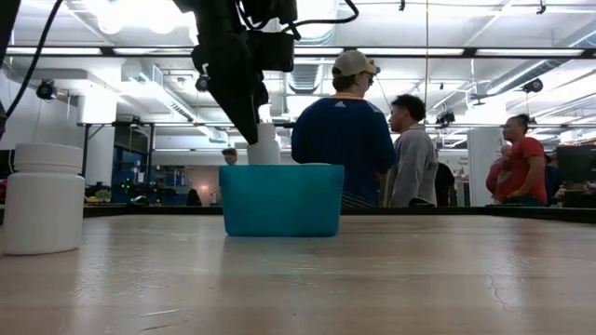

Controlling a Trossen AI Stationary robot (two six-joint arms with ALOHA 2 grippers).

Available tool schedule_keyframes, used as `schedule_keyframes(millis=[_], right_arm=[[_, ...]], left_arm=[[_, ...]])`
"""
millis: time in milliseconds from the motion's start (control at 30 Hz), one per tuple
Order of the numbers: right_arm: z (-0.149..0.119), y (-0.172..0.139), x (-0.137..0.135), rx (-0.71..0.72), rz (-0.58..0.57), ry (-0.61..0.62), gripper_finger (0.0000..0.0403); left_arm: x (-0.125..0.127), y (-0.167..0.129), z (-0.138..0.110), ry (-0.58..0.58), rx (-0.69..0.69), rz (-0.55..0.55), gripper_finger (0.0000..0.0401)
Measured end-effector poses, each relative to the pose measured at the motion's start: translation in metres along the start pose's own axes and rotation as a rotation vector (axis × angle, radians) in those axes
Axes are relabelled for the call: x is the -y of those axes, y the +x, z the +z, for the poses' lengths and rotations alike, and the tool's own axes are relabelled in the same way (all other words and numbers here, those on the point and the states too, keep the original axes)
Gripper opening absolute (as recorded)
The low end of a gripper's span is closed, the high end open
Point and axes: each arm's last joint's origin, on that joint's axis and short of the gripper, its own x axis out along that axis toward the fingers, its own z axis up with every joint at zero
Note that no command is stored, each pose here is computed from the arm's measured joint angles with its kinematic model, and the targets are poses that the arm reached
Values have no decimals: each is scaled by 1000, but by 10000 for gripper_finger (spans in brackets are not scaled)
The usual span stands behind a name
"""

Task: Pick and place pill bottles into a basket
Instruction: Put the white medicine bottle into the container

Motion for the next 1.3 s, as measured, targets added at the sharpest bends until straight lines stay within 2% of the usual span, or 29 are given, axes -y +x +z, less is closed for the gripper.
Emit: schedule_keyframes(millis=[467, 767, 1033, 1167, 1300], right_arm=[[-1, 0, 1, -7, -4, -5, 224], [-1, 0, 1, -15, -6, -5, 224], [-3, 0, 1, -27, -10, -7, 224], [-3, 0, 1, -26, -10, -5, 224], [-3, 0, 1, -26, -10, -3, 224]], left_arm=[[-6, 42, 2, 9, -86, -5, 136], [-6, 50, 4, 25, -85, -4, 136], [-6, 50, 4, 28, -85, 8, 218], [-6, 50, 4, 23, -86, 8, 229], [-5, 36, 7, 2, -60, 1, 231]])
